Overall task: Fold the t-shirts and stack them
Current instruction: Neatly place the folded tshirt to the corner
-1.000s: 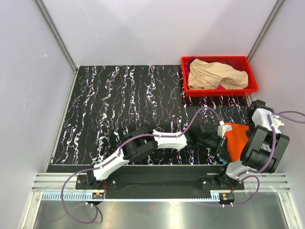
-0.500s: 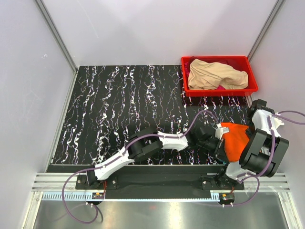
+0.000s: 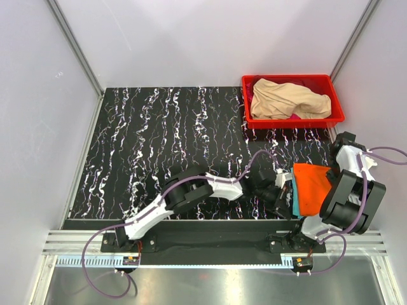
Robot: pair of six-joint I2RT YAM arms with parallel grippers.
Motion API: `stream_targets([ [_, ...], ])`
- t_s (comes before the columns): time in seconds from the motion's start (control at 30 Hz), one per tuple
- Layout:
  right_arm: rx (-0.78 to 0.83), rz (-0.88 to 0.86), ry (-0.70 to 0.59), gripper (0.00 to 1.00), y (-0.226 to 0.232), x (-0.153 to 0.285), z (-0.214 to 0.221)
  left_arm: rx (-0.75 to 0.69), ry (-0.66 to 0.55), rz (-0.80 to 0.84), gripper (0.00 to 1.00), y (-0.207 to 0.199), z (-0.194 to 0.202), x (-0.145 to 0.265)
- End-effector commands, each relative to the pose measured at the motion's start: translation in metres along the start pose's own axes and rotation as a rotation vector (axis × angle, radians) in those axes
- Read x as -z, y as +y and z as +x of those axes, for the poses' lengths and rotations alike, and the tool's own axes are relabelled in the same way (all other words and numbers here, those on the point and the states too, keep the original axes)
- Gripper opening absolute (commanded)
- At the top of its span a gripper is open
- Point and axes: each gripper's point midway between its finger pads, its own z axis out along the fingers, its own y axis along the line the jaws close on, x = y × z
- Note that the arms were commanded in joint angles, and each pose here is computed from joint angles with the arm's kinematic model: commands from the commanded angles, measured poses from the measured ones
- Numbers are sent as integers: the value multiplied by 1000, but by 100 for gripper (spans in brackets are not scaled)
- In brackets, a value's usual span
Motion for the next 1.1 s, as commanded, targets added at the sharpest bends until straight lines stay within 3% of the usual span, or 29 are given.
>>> stream_targets([
  [0.0,-13,-141,-21,0,20,20,-17,-211,-87,86,0,-89,-25,51],
  [0.17,74,-354,-80,0,46,71,-30,-424,-178,-56,0,-117,-40,122],
  [0.23,102,-493,-80,0,65,111,-29,-475,-215,-135,2,-126,-39,162],
  [0.27,148,-645,-50,0,88,145,-14,-433,-224,-192,5,-103,-36,182],
  [0.3,153,-740,-49,0,95,169,-8,-452,-293,-180,8,-122,-40,210],
  [0.4,264,-1046,10,0,130,248,36,-353,-435,-198,17,-110,-36,276],
  [0.53,409,-1313,70,0,140,323,95,-313,-626,-330,25,-89,-21,342],
  [0.63,448,-1447,95,0,134,349,131,-240,-735,-415,36,-69,1,376],
  [0.67,456,-1446,128,0,133,338,147,-184,-745,-449,39,-46,13,380],
  [0.73,421,-1557,175,3,126,352,160,-120,-824,-396,46,-46,27,394],
  [0.77,424,-1523,223,4,126,325,178,-107,-861,-368,48,-44,29,399],
  [0.83,371,-1603,262,18,119,325,185,-53,-877,-323,51,-26,51,396],
  [0.87,376,-1566,299,27,118,297,202,-31,-876,-319,53,-10,62,391],
  [0.9,352,-1595,331,99,112,296,206,-32,-899,-265,54,-17,68,393],
  [1.07,332,-1668,442,100,106,272,236,-32,-942,-85,64,-15,93,388],
])
